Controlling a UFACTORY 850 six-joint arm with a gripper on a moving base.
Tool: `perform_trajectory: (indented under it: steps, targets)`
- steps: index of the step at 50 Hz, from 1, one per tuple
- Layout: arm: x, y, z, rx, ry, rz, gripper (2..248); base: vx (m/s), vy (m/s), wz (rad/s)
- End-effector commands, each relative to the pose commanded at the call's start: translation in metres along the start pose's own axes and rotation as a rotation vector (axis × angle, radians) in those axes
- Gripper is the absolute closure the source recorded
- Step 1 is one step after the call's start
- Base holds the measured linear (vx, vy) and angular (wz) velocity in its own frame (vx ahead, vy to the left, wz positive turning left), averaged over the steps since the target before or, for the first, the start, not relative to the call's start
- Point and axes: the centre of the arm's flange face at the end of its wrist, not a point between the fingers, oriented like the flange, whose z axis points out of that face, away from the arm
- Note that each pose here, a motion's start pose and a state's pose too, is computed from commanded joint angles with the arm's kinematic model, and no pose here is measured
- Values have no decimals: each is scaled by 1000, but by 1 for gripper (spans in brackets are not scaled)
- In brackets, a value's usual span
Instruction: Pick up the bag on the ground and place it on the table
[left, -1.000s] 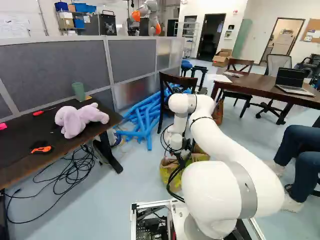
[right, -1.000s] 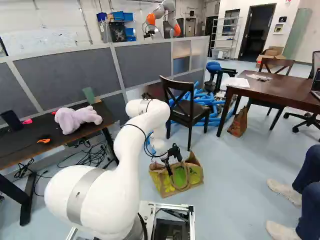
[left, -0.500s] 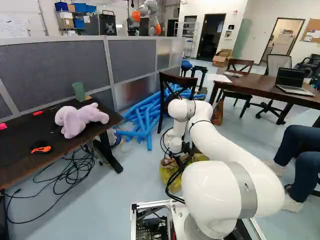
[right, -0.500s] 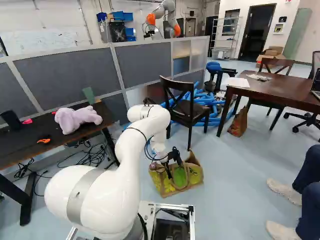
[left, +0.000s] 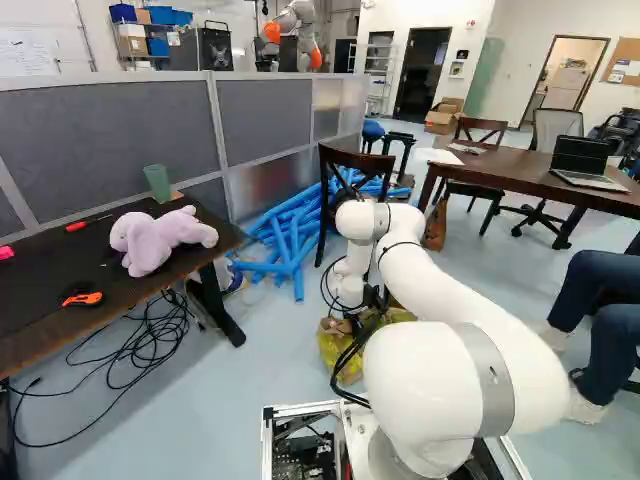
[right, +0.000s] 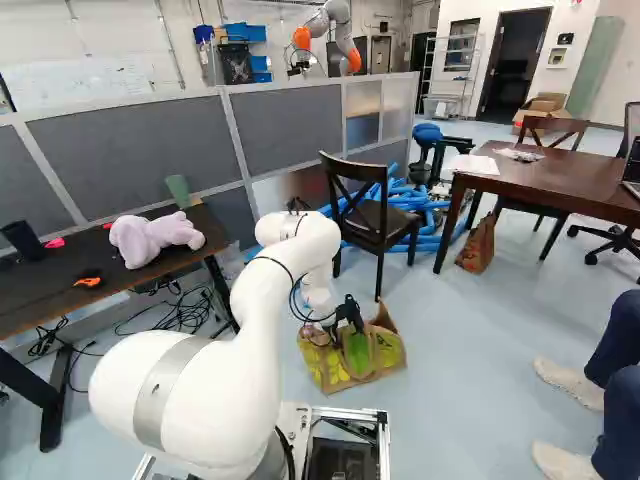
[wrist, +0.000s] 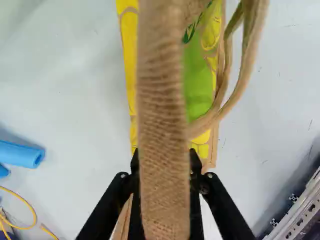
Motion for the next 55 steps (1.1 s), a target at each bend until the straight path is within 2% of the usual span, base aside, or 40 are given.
perform_trajectory:
  steps: [2, 3, 7, 8, 20, 55]
  targets:
    - [0, 0, 0, 0, 0, 0, 163, 0, 0, 0]
    - [0, 0, 0, 0, 0, 0, 197, 0, 0, 0]
    - [0, 0, 0, 0, 0, 0, 197, 0, 0, 0]
    - [0, 0, 0, 0, 0, 0, 215, 0, 0, 0]
    - [1, 0, -6, 0, 0, 0, 215, 0, 0, 0]
    - [8, -2, -57, -9, -21, 0, 215, 0, 0, 0]
